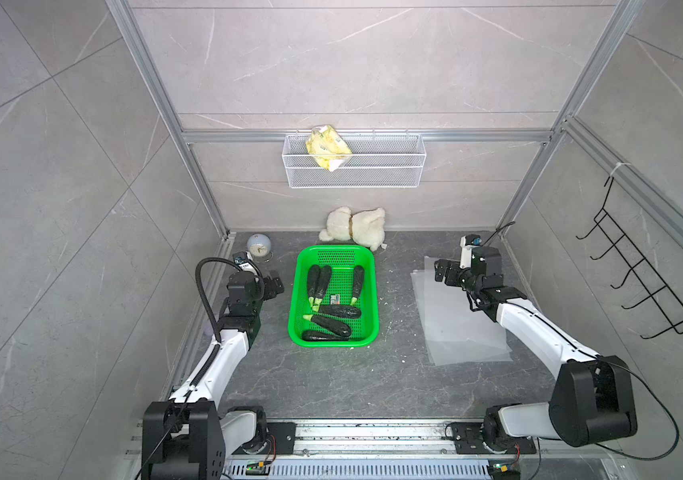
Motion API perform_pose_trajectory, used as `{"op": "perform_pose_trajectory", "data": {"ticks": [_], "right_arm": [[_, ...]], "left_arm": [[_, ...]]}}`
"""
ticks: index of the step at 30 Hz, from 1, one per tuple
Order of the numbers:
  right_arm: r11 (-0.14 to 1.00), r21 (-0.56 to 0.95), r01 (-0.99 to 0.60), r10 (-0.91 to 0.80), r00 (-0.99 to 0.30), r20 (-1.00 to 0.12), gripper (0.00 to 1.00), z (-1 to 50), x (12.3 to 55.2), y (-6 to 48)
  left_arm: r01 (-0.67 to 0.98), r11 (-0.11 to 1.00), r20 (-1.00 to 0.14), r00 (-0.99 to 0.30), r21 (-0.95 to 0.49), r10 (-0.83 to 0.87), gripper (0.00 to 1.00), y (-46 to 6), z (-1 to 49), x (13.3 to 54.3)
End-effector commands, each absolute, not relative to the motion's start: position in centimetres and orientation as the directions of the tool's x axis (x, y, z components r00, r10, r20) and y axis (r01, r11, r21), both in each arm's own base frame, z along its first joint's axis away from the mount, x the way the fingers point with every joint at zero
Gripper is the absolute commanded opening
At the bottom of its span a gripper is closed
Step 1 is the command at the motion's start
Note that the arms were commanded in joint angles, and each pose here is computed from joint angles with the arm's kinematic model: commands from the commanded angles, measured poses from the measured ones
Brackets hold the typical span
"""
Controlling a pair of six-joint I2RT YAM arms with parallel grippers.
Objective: Place the eggplant in a zip-top bag and seal the zipper
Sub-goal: Adjust the zipper food storage bag at the center of the board.
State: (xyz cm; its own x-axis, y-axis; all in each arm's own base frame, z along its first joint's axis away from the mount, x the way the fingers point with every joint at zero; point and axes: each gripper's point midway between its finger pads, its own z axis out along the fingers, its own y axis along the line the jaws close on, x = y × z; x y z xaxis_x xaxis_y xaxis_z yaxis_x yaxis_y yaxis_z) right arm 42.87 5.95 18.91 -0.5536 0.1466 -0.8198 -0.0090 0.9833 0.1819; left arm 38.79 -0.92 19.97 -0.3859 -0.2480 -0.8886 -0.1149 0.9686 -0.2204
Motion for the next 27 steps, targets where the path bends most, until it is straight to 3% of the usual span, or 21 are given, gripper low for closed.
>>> {"op": "perform_pose_trajectory", "data": {"ticks": [1, 12, 27], "right_arm": [[0.979, 0.2, 0.048, 0.185, -0.632, -0.753, 0.98, 16.7, 43.3, 6.4], [0.994, 0.053, 0.094, 0.104, -0.707, -0.699, 0.98, 12.7, 50.1, 6.1], [0.995, -0.01, 0.095, 0.072, -0.817, -0.572, 1.0, 8.1, 57.3, 2.5]], "left_arm": [[-0.043, 0.948, -0.863, -0.403, -0.316, -0.306, 0.99, -3.5, 21.0, 39.5], [0.011, 0.922, -0.825, -0.451, -0.386, -0.34, 0.99, -6.0, 19.8, 40.6], [-0.002, 0.919, -0.805, -0.482, -0.394, -0.346, 0.99, -6.3, 18.6, 41.1]]}}
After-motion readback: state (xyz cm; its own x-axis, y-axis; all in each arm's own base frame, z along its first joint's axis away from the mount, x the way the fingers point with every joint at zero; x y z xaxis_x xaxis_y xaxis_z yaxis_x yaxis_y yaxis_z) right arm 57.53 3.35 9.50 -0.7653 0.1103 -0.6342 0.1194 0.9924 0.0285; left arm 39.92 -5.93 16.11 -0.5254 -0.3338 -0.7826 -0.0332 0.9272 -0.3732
